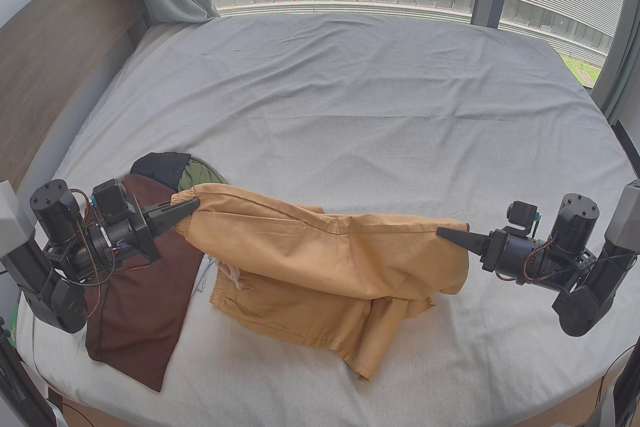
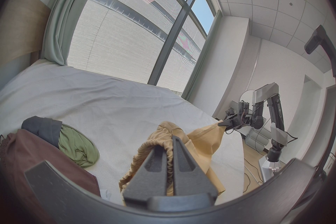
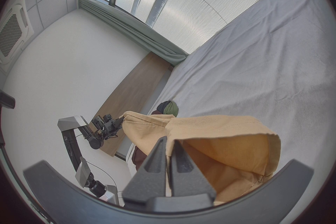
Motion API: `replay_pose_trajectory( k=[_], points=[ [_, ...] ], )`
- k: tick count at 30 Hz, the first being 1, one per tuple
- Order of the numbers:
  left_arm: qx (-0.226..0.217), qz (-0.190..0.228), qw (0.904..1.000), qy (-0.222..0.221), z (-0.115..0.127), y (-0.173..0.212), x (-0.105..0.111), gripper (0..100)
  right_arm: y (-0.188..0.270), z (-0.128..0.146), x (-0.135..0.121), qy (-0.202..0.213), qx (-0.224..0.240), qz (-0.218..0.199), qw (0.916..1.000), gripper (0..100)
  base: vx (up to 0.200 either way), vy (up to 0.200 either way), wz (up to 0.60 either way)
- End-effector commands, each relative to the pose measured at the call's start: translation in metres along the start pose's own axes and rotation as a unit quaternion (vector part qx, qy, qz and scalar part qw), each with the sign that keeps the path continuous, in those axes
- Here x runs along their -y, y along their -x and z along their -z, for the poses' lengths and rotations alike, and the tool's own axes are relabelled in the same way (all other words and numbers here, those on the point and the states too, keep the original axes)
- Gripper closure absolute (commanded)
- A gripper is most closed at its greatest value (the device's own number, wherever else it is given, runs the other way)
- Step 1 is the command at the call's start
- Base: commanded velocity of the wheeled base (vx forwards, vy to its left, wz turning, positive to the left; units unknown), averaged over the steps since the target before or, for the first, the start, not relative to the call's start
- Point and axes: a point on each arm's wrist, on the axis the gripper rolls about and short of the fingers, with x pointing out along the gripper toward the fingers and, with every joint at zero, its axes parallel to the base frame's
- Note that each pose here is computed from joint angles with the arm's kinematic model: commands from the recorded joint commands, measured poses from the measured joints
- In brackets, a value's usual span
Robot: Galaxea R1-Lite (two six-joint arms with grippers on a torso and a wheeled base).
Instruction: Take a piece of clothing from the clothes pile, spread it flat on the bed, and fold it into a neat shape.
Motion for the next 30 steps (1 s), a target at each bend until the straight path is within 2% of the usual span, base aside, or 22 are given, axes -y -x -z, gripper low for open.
replay_pose_trajectory(
  k=[1, 8, 15, 30],
  points=[
    [0.008, -0.003, 0.9999, -0.009, -0.005, 0.001, -0.002, 100, 0.005, -0.012, -0.014, 0.019, 0.019, -0.014, 0.9995, 100, 0.0, 0.0, 0.0],
    [0.019, -0.009, 0.9996, -0.021, -0.013, 0.003, -0.006, 100, 0.009, -0.02, -0.023, 0.033, 0.034, -0.022, 0.9986, 100, 0.0, 0.0, 0.0],
    [0.028, -0.009, 0.9995, -0.013, -0.021, 0.005, -0.004, 100, 0.011, -0.026, -0.028, 0.043, 0.045, -0.028, 0.9977, 100, 0.0, 0.0, 0.0],
    [0.031, -0.009, 0.9993, -0.016, -0.024, 0.005, -0.004, 100, 0.017, -0.036, -0.036, 0.052, 0.062, -0.035, 0.9961, 100, 0.0, 0.0, 0.0]
  ],
)
